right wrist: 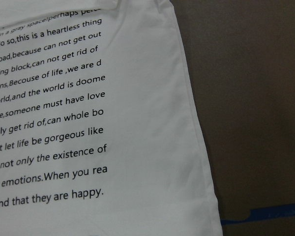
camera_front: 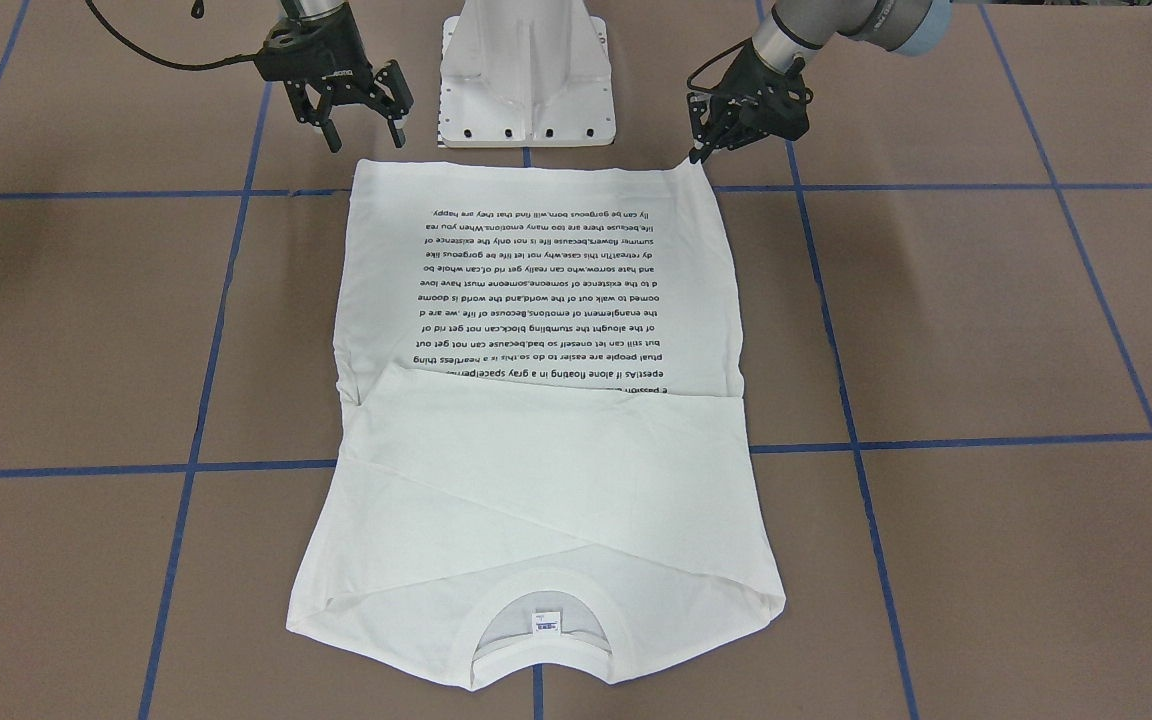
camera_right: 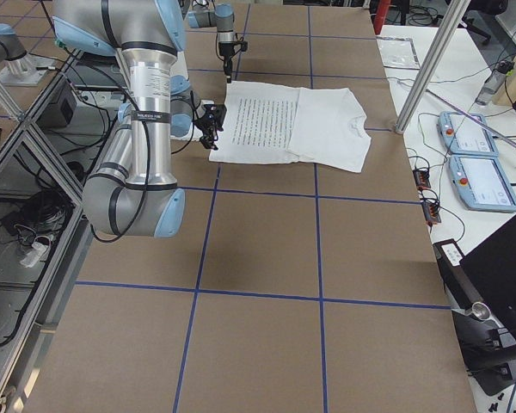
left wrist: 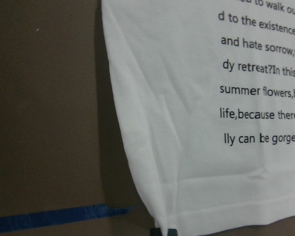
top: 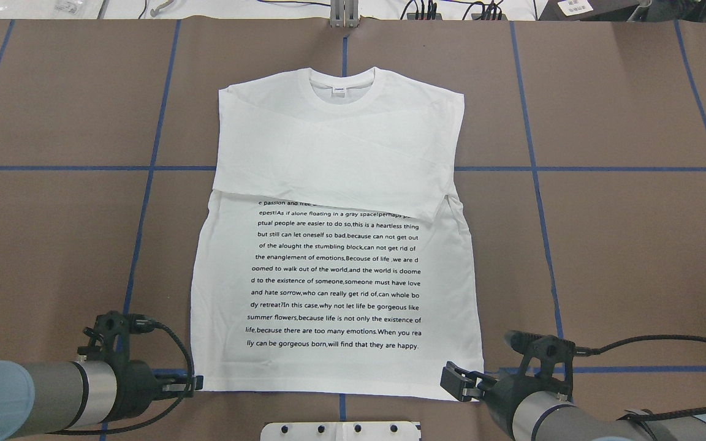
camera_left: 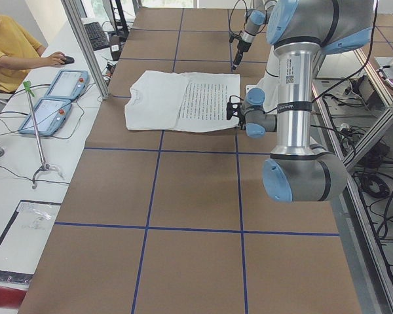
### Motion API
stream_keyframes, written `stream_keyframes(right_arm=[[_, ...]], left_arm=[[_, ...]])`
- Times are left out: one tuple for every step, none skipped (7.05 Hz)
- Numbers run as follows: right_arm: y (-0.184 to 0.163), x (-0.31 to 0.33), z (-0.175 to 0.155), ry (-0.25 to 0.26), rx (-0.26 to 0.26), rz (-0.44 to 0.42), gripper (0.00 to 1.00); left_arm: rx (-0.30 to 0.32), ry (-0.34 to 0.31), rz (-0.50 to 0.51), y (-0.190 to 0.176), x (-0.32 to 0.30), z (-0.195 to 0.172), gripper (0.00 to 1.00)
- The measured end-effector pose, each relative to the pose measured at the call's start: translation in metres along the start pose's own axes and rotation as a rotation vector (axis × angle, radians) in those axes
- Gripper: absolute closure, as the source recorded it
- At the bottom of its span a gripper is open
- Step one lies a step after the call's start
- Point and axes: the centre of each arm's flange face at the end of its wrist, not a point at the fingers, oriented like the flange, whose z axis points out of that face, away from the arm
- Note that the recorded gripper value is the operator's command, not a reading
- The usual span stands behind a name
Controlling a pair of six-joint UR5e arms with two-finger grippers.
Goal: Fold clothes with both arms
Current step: 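Lower both grippers and pinch the two hem corners nearest the robot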
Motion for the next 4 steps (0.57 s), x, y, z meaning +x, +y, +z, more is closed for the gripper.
stream_keyframes(right_arm=[[0.01, 0.008, 0.009, 0.02, 0.013, 0.027, 0.34], [0.02, 0.014, 0.02, 0.039, 0.021, 0.056, 0.33], [0.027, 0.018, 0.029, 0.053, 0.024, 0.068, 0.33], [0.032, 0.022, 0.035, 0.065, 0.025, 0.067, 0.32]], left_arm=[[0.001, 0.013, 0.001, 0.0, 0.005, -0.005, 1.0], [0.001, 0.017, 0.001, 0.0, 0.007, -0.006, 1.0], [0.001, 0.019, 0.001, 0.0, 0.007, -0.007, 1.0], [0.001, 0.019, 0.001, 0.0, 0.007, -0.007, 1.0]])
